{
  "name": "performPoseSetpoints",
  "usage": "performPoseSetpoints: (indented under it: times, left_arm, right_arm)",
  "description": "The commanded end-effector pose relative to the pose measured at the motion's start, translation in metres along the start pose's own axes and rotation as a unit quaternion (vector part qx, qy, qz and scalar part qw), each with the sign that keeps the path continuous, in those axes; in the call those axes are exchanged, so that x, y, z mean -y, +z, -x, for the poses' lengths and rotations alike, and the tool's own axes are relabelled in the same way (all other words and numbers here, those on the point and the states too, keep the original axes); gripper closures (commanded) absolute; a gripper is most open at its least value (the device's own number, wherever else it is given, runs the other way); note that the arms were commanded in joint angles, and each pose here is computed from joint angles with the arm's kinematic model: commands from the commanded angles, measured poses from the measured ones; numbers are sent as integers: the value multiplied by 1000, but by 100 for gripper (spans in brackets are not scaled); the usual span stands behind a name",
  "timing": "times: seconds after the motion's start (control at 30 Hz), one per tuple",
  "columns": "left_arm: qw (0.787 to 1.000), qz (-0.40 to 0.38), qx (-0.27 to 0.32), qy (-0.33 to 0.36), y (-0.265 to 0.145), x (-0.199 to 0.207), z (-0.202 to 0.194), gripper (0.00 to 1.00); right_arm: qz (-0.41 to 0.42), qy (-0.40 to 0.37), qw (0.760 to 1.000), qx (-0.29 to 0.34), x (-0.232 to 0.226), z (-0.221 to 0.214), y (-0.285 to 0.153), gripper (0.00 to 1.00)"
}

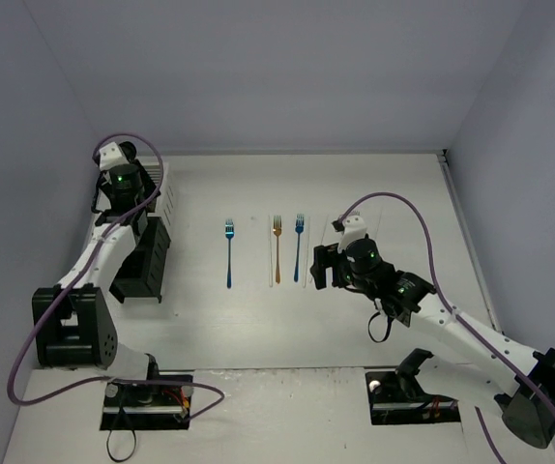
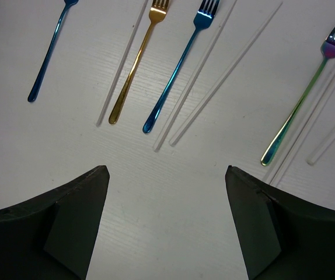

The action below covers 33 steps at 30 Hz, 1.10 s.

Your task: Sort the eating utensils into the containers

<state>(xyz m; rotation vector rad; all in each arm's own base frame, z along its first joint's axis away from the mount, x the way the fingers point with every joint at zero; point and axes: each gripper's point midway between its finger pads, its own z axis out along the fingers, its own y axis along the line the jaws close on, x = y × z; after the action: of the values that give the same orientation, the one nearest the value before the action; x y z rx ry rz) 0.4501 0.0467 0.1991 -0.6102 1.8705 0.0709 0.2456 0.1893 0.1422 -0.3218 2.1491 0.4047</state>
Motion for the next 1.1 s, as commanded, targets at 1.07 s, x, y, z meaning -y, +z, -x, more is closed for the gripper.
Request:
performPoseSetpoints:
  times: [1.07]
  left_arm:
    - [885, -109, -416, 178, -67, 139, -238, 60]
  right_arm:
    - [-11, 43, 998, 49, 6, 21, -22, 22]
